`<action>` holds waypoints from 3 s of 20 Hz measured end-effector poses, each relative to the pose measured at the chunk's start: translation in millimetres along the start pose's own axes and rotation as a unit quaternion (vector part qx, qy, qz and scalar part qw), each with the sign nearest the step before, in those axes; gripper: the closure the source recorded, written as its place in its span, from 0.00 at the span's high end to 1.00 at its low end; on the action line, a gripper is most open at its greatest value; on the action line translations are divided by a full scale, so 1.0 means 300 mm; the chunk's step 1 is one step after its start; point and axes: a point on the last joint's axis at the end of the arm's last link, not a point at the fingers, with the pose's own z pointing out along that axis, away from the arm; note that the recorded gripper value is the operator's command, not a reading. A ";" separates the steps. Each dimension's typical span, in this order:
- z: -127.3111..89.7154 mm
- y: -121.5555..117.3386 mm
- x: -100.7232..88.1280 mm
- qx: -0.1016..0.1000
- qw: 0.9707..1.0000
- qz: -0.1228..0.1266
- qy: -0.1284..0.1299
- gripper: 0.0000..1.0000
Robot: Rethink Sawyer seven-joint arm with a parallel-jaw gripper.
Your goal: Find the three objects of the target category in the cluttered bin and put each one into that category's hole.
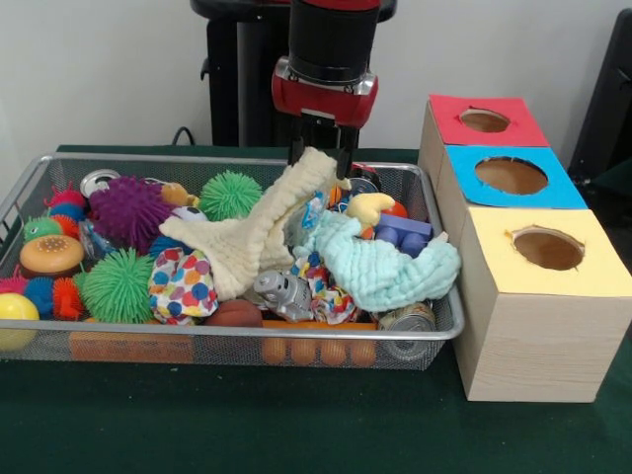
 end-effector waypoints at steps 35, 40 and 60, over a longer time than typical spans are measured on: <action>0.082 0.280 -0.092 -0.024 0.999 -0.012 0.026 1.00; 0.127 0.281 -0.078 -0.021 0.999 -0.013 0.036 1.00; -0.014 0.162 -0.085 -0.016 1.000 0.013 0.013 1.00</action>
